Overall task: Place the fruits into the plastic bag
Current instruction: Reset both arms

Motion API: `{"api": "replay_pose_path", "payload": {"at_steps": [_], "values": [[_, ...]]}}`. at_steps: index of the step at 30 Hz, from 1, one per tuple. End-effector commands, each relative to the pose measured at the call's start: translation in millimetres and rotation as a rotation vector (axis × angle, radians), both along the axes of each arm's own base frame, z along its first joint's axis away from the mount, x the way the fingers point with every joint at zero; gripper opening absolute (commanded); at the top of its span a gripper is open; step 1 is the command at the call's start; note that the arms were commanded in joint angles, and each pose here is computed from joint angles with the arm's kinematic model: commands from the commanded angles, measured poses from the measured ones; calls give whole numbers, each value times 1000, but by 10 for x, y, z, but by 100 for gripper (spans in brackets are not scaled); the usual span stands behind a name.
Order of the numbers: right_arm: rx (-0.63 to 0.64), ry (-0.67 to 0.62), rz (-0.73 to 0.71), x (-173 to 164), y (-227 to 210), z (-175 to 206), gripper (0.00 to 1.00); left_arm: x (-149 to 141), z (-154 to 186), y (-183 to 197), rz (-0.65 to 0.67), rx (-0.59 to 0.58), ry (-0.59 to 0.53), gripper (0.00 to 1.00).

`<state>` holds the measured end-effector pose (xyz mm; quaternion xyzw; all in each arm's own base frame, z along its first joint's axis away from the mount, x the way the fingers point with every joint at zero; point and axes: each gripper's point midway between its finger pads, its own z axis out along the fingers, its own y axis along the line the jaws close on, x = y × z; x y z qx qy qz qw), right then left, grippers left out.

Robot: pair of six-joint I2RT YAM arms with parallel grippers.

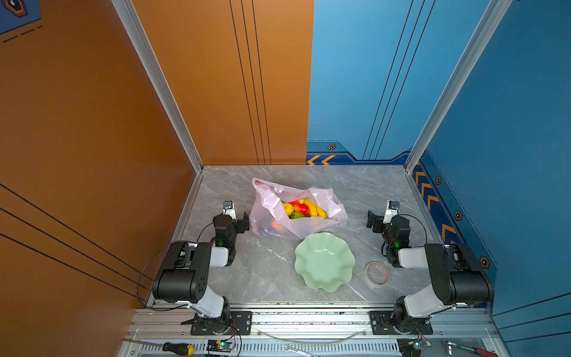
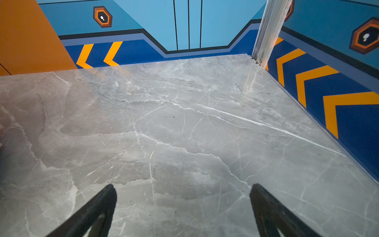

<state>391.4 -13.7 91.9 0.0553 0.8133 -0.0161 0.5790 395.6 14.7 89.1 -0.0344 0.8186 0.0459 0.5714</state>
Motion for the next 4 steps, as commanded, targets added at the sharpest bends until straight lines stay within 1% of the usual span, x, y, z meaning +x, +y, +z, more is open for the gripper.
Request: {"api": "replay_pose_path", "payload": {"at_steps": [1, 4], "values": [[-17, 4, -10, 36, -12, 12, 100, 11, 7, 0, 4, 23, -2, 98], [-17, 5, -11, 35, -13, 11, 100, 11, 11, -4, 2, 21, -4, 98]]}}
